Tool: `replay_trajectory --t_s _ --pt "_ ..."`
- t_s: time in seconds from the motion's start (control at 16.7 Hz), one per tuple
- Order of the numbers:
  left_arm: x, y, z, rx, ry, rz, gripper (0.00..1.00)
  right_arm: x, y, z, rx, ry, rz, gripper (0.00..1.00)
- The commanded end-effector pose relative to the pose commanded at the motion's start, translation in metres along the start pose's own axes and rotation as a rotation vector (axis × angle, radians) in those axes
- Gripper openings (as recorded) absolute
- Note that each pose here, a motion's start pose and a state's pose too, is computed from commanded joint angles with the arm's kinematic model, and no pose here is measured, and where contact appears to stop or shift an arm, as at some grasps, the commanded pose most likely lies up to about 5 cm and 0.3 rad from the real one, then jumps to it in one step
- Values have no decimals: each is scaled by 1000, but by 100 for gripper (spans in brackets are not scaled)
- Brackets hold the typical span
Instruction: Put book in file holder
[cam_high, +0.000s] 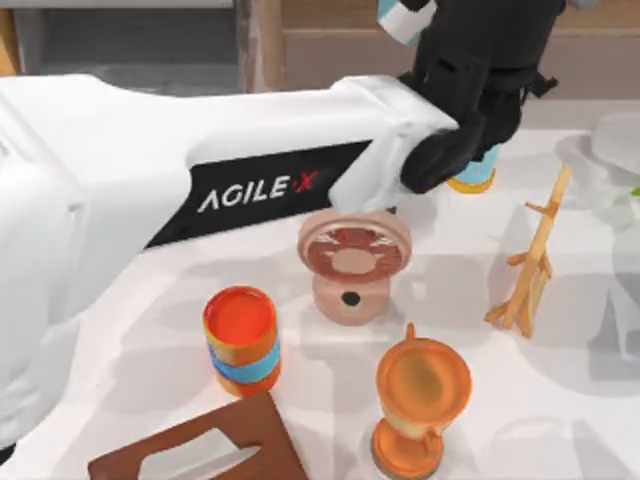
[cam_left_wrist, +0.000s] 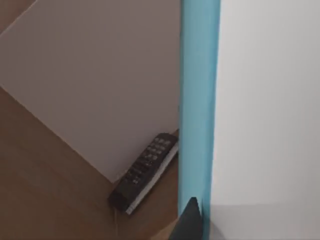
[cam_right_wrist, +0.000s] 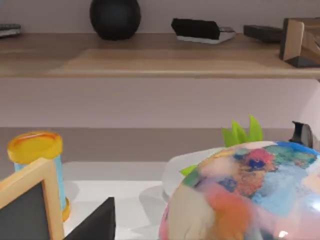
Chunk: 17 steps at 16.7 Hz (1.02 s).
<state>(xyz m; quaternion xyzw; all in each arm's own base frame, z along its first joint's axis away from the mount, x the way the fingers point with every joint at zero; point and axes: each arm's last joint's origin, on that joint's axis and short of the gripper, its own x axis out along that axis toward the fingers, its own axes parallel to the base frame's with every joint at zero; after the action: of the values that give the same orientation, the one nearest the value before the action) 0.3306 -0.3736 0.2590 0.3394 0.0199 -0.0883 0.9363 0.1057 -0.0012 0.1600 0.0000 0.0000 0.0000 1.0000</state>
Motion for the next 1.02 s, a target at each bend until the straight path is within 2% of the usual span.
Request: replay_trajectory --t_s 0.24,0.48,0.78,1.02 --pt "-54 37 -42 248 -8 -60 0 0 0 0 0 0 0 100" --pt "-87 71 -105 487 12 -93 0 0 0 0 0 0 0 100" --pt "-90 105 -188 720 106 -117 0 0 0 0 0 0 0 100" --pt "-70 134 -233 812 162 -111 0 0 0 0 0 0 0 100"
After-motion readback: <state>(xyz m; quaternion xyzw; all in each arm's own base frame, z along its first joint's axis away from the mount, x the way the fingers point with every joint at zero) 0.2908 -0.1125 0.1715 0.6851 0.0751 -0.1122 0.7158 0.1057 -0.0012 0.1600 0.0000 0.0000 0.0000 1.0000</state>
